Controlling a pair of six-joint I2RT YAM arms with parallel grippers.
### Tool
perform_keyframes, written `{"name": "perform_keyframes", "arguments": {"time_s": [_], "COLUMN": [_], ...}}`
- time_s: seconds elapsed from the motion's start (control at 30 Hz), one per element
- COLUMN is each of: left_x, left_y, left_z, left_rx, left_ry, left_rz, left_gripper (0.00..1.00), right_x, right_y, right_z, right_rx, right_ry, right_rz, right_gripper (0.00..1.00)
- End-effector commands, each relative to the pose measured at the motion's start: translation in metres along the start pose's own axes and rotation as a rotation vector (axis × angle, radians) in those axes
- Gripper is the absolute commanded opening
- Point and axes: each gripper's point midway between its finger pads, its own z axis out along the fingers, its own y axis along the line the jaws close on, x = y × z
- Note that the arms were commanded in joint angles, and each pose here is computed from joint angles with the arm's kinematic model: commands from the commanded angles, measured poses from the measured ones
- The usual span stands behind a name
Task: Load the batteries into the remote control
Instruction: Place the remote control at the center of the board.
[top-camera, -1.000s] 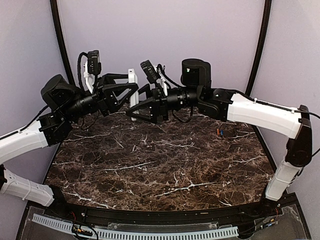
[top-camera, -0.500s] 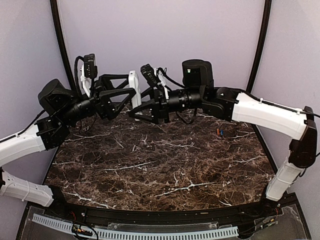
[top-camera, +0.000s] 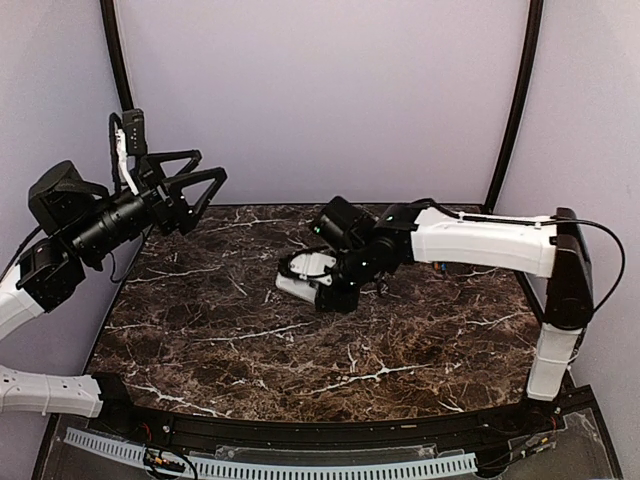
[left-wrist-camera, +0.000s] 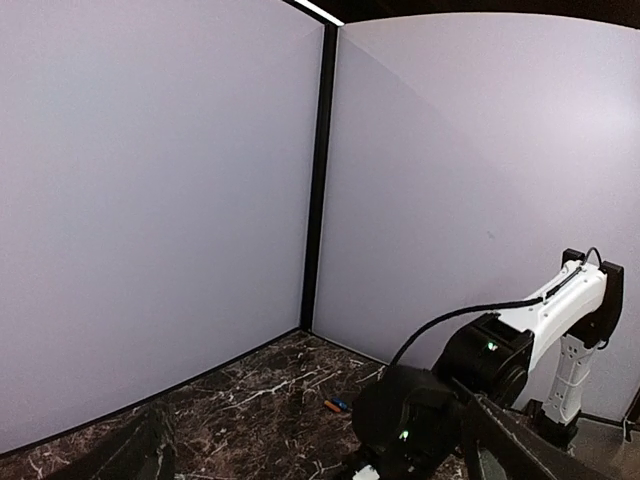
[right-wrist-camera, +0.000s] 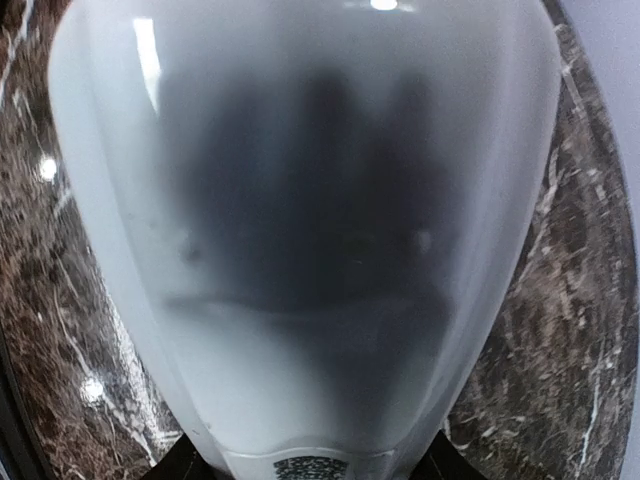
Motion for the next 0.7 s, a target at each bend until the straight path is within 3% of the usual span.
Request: {"name": "perform_keyframes", "arguments": {"time_s": [0.0,0.23,0.37,0.47,0.53,0.57,0.63,0.67], "left_x": [0.013,0.031,0.037,0.038,0.041,0.043,0.046,0.045], "left_y": [0.019,0.024,0.024,0.024,0.024,0.025,0.025,0.024], "left_z": [-0.006,-0.005,-0.005,-0.005,-0.005,-0.004,-0.003,-0.003], "left_rx": [-0.117,-0.14,-0.137,-0.136,-0.134,-0.134,-0.134,-0.131], "left_ry": [0.089,0.161,0.183,0.188,0.197,0.205,0.221,0.223], "left_rz": [0.029,0.039,0.047,0.057,0.067,0.07,0.078,0.083], "left_gripper": [0.99,0.99,0.99,0.99,0.99,0.99,0.99,0.99], "right_x": [0.09,0.122,0.134,0.141,0.138,0.135,0.132,0.131], "right_y": [0.042,0.067,0.074,0.08,0.084,0.084,0.083,0.081], "right_z": [0.037,0.071,0.079,0.082,0.084,0.085,0.085,0.085], "right_rx": [-0.086,-0.174,-0.197,-0.225,-0.242,-0.246,-0.233,-0.221], "right_ry": [0.403,0.546,0.599,0.626,0.62,0.616,0.61,0.608], "right_rz": [-0.129,-0.181,-0.214,-0.215,-0.195,-0.193,-0.196,-0.201], "right_gripper": [0.04,0.09,0.21,0.44,0.52,0.63,0.71,0.92]}}
